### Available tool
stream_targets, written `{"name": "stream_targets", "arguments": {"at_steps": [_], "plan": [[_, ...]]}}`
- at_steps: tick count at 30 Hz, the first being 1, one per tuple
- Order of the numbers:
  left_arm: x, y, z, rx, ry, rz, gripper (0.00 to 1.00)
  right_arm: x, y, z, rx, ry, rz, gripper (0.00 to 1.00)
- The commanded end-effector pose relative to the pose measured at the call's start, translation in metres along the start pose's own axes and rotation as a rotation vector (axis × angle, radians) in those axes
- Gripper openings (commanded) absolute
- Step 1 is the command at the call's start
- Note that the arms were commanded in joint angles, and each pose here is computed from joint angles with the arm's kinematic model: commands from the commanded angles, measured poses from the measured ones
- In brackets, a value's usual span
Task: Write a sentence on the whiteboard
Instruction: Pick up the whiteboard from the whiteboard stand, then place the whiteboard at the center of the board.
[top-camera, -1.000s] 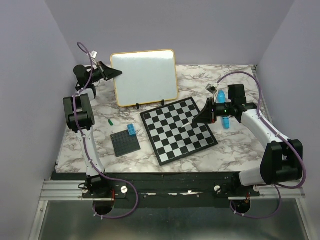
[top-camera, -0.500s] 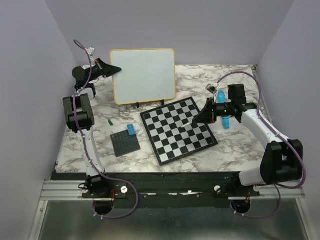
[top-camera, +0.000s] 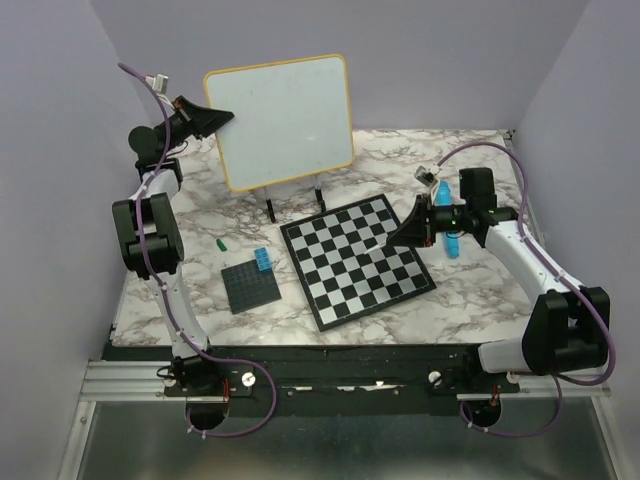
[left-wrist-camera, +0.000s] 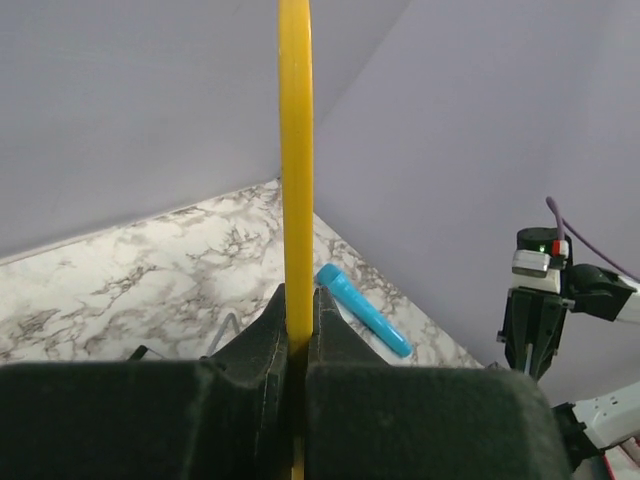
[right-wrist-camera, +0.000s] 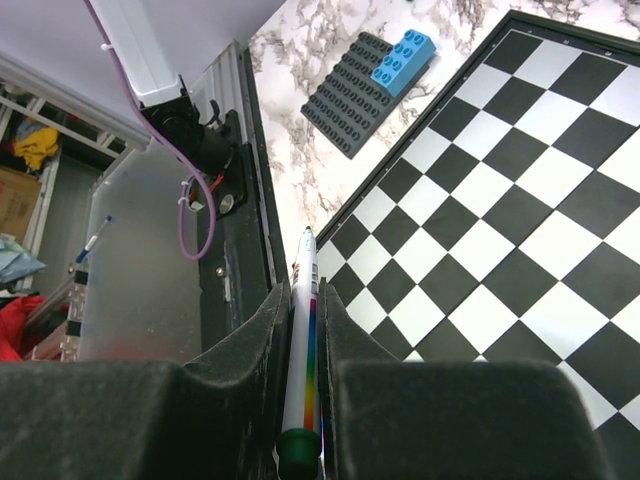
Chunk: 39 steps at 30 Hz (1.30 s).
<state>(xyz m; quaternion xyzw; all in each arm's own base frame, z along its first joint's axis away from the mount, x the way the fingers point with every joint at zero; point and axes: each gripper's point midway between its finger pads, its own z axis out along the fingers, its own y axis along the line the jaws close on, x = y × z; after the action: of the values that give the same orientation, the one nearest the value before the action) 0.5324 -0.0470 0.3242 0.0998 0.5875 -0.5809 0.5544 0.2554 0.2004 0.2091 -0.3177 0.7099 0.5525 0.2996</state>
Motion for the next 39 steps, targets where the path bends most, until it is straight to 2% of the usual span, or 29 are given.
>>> {"name": "stream_targets", "arguments": {"at_steps": [1, 5, 7, 8, 12, 14, 15, 17, 19, 26, 31, 39], "plan": [[-0.037, -0.069, 0.010, 0.108, -0.165, 0.131, 0.00, -0.018, 0.011, -0.009, 0.021, -0.025, -0.080, 0.00], [-0.017, -0.106, 0.019, 0.152, -0.171, 0.117, 0.00, -0.027, 0.020, -0.017, 0.049, -0.046, -0.134, 0.00], [0.002, -0.109, 0.022, 0.137, -0.165, 0.074, 0.00, -0.032, 0.027, -0.022, 0.064, -0.057, -0.173, 0.01], [0.008, -0.128, 0.030, 0.155, -0.157, 0.075, 0.00, -0.034, 0.029, -0.025, 0.073, -0.063, -0.186, 0.01], [0.051, -0.147, 0.036, 0.102, -0.155, 0.060, 0.00, -0.042, 0.041, -0.034, 0.097, -0.090, -0.244, 0.01], [0.053, -0.162, 0.033, 0.071, -0.184, 0.064, 0.00, -0.043, 0.046, -0.038, 0.106, -0.100, -0.263, 0.01], [0.079, -0.163, 0.035, 0.055, -0.158, 0.017, 0.00, -0.043, 0.048, -0.039, 0.109, -0.104, -0.269, 0.01], [0.090, -0.175, 0.033, 0.029, -0.160, 0.034, 0.00, -0.044, 0.051, -0.041, 0.111, -0.109, -0.281, 0.01], [0.118, -0.178, 0.031, -0.002, -0.131, 0.018, 0.00, -0.045, 0.055, -0.042, 0.112, -0.114, -0.292, 0.01], [0.171, -0.191, 0.021, -0.117, -0.124, -0.067, 0.00, -0.046, 0.061, -0.046, 0.124, -0.127, -0.310, 0.00], [0.197, -0.193, 0.006, -0.150, -0.111, -0.092, 0.00, -0.045, 0.062, -0.048, 0.139, -0.129, -0.332, 0.00], [0.221, -0.199, -0.016, -0.126, -0.082, -0.049, 0.00, -0.039, 0.058, -0.046, 0.131, -0.122, -0.327, 0.00]]}}
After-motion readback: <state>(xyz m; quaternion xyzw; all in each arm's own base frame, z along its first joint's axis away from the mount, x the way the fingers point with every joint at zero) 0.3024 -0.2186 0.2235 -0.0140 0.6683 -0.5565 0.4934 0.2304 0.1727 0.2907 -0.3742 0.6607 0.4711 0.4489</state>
